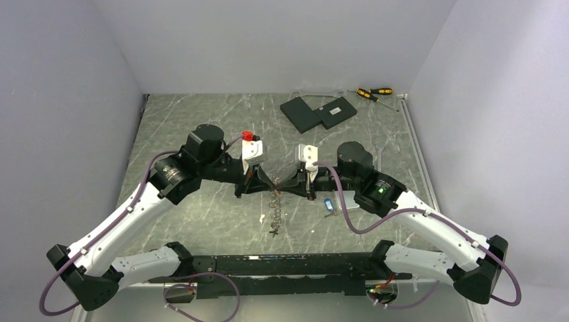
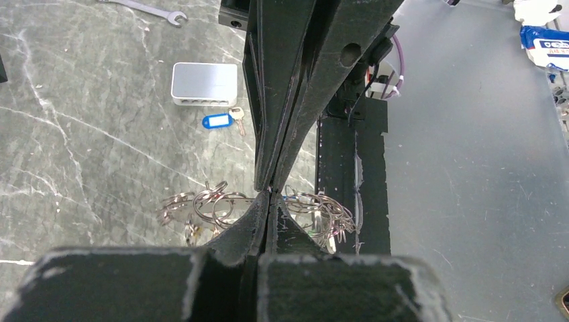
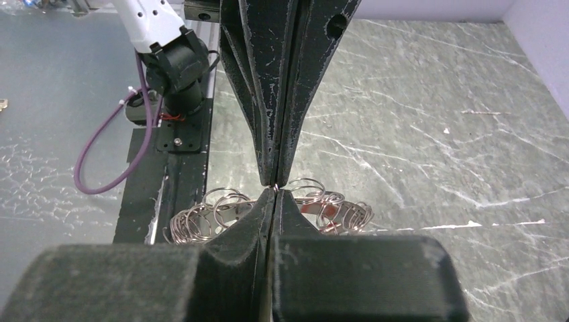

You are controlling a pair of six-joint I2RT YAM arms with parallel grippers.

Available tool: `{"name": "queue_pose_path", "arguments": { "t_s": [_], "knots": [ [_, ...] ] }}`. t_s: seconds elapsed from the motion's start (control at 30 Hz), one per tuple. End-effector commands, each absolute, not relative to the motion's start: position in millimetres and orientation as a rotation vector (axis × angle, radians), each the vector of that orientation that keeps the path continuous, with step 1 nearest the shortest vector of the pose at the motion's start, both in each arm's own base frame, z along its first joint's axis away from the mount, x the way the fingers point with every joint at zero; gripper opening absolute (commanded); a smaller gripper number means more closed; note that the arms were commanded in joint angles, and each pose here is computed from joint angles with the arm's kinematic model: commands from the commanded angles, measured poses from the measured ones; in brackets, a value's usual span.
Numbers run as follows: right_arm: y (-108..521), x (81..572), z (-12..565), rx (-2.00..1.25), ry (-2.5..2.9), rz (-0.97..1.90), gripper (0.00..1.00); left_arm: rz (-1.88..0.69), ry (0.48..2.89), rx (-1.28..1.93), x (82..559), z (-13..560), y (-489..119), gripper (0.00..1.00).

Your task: Put the keys on the keyring

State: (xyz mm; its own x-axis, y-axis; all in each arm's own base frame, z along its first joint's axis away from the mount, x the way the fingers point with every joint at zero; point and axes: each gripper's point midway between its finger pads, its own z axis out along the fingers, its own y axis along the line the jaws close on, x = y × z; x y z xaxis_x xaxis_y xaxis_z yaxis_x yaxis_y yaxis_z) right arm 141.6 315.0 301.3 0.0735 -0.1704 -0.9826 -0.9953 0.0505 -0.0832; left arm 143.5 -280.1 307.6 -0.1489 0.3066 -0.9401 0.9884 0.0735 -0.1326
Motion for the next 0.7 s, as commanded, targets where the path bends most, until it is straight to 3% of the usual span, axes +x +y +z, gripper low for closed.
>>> {"name": "queue_pose_path", "arguments": {
  "t_s": [0.0,0.27,0.5,0.57,0.67],
  "knots": [
    [319,131,319,-1.352,1.183,1.062,0.0,-1.111,1.452,1.319,141,334,-283,0.0],
    [318,127,325,-1.337,1.138,1.076,0.0,-1.117,1.434,1.302,139,340,-282,0.0],
    [315,127,333,-1.295,1.112,1.067,0.0,-1.093,1.431,1.279,138,342,-276,0.45],
    [314,129,336,-1.282,1.11,1.059,0.0,-1.083,1.432,1.269,137,343,-274,0.51],
    [312,130,340,-1.261,1.102,1.053,0.0,-1.074,1.435,1.258,135,341,-270,0.51]
  ]
}}
